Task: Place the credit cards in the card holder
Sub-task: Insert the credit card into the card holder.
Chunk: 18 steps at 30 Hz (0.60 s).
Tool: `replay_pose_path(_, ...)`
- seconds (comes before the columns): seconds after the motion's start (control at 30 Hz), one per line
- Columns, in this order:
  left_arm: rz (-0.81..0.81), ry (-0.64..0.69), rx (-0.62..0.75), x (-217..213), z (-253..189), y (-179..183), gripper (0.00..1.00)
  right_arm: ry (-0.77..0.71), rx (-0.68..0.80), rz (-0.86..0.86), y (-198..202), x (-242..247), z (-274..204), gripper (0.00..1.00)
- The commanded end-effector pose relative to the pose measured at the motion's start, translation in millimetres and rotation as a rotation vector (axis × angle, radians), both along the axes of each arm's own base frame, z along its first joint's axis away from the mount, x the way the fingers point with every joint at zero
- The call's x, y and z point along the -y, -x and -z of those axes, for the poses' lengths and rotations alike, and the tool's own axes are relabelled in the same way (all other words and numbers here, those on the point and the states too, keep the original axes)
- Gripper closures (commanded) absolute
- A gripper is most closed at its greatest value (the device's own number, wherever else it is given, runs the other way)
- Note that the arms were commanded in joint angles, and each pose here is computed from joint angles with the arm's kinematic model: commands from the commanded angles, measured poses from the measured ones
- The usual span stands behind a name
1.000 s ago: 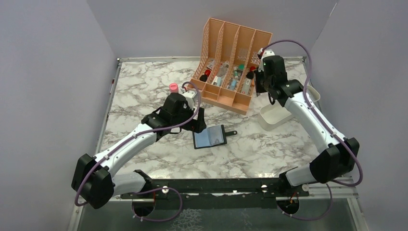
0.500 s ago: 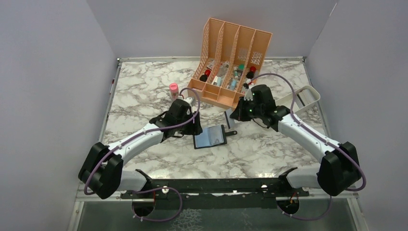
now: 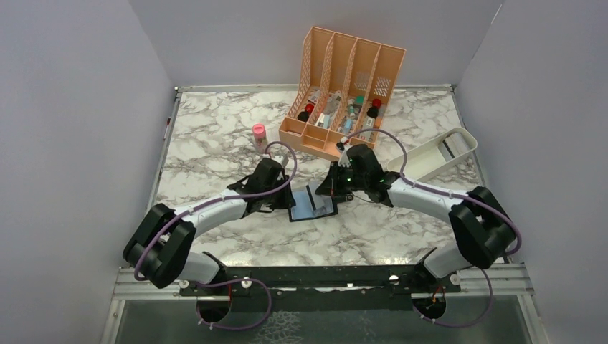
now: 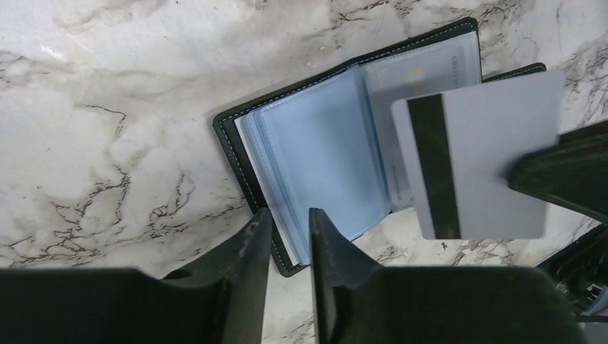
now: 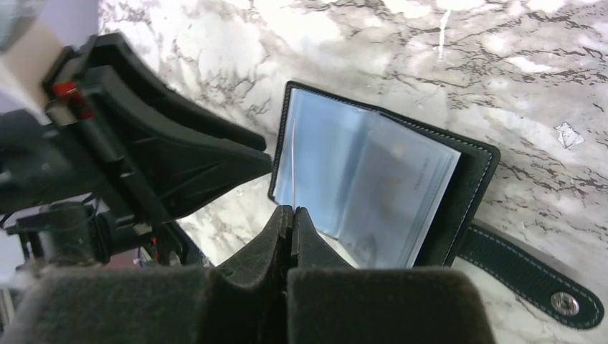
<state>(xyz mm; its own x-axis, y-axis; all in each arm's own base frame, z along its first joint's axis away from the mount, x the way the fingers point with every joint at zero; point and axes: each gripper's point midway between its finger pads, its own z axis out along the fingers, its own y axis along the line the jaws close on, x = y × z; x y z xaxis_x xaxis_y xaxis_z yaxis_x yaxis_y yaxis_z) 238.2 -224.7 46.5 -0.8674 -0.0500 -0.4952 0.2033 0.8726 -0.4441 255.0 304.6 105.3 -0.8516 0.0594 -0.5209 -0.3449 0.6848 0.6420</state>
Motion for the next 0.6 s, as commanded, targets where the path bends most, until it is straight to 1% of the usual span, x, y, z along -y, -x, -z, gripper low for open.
replay_pose_path(0.0, -0.006, 0.015, 0.059, 1, -2, -12, 0.76, -0.050, 0.005, 0.029, -11, -11, 8, 0.99)
replay_pose_path(0.1, 0.017, 0.023, 0.064, 2, 1, -8, 0.84, -0.008, -0.001, 0.053, -16, -7, 21, 0.99)
replay_pose_path(0.2, 0.028, 0.013, 0.058, 2, 6, -7, 0.88, 0.010, -0.005, 0.075, -17, -3, 28, 0.99)
replay_pose_path(0.37, 0.033, -0.011, 0.031, -1, 18, -4, 0.91, 0.043, -0.026, 0.123, -19, 4, 45, 0.99)
replay_pose_path(0.57, 0.024, -0.039, 0.019, -6, 26, -1, 0.89, 0.025, -0.070, 0.154, -15, 5, 56, 0.99)
